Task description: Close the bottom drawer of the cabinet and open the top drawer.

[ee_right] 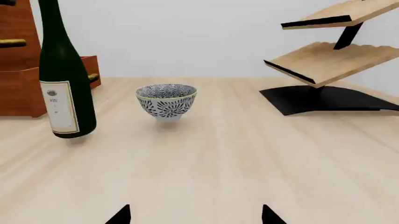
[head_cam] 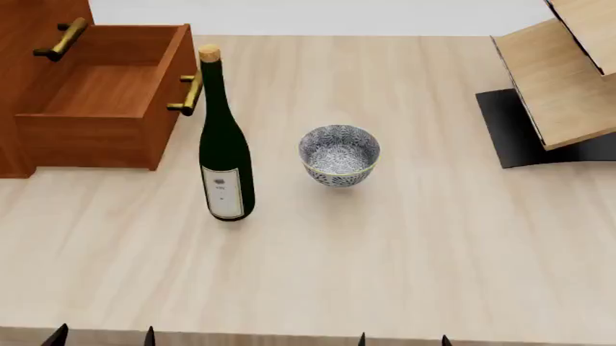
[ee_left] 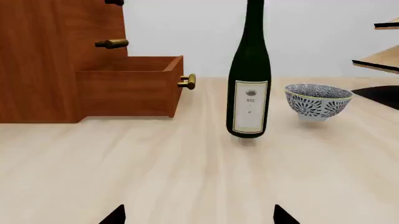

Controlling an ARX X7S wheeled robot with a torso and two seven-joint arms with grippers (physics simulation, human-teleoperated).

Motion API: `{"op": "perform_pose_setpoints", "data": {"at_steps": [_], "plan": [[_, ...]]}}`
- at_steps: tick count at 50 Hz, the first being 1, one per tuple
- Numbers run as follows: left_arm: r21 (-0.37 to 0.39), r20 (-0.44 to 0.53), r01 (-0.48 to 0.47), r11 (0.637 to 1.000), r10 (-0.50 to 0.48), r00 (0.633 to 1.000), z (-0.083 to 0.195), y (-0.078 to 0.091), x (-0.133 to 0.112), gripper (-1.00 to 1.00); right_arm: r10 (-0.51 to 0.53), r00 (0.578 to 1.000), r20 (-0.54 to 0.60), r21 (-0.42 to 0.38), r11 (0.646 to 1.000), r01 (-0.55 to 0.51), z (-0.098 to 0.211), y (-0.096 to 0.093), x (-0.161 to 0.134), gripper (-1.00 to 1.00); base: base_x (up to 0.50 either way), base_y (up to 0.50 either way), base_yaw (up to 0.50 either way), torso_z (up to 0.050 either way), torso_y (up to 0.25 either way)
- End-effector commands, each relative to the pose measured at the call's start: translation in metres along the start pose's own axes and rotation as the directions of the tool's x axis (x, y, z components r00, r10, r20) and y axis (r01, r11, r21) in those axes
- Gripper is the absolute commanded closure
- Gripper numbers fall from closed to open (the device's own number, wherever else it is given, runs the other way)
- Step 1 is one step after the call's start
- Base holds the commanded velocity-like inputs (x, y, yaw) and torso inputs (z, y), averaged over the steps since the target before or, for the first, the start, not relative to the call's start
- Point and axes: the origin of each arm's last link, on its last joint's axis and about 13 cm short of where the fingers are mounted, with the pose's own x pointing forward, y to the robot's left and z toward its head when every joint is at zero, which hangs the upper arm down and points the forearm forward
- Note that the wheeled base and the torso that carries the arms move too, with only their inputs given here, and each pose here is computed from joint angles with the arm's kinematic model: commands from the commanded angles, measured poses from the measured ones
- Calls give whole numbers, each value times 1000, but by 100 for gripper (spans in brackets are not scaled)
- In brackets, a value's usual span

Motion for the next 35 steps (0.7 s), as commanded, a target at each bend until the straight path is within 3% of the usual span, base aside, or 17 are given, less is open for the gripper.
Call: {"op": "perform_pose_setpoints", "data": {"at_steps": [1, 9, 10, 12, 35], "plan": [[0, 0, 0, 1000, 0, 1000, 0, 0, 0, -100, 0, 1000, 0, 0, 1000, 0, 0, 0, 0, -100, 0, 0, 0, 0, 0], [-2, 14, 27, 1000, -27, 1000, -3, -1, -1, -100, 7, 1000, -10, 4, 1000, -7, -4, 2, 0, -100, 0, 0, 0, 0, 0], [-72, 16, 62, 995, -61, 998, 2, -1, -2, -100, 16, 1000, -16, -1, 1000, -16, -4, 4, 0, -100, 0, 0, 0, 45, 0], [-32, 22, 34, 999, -34, 999, 2, 0, 0, -100, 17, 1000, -19, -1, 1000, -17, -4, 5, 0, -100, 0, 0, 0, 50, 0], [-44, 119, 21, 999, -16, 993, 21, 2, -2, -100, 14, 1000, -18, -23, 1000, -14, 1, 6, 2, -100, 0, 0, 0, 50, 0]]}}
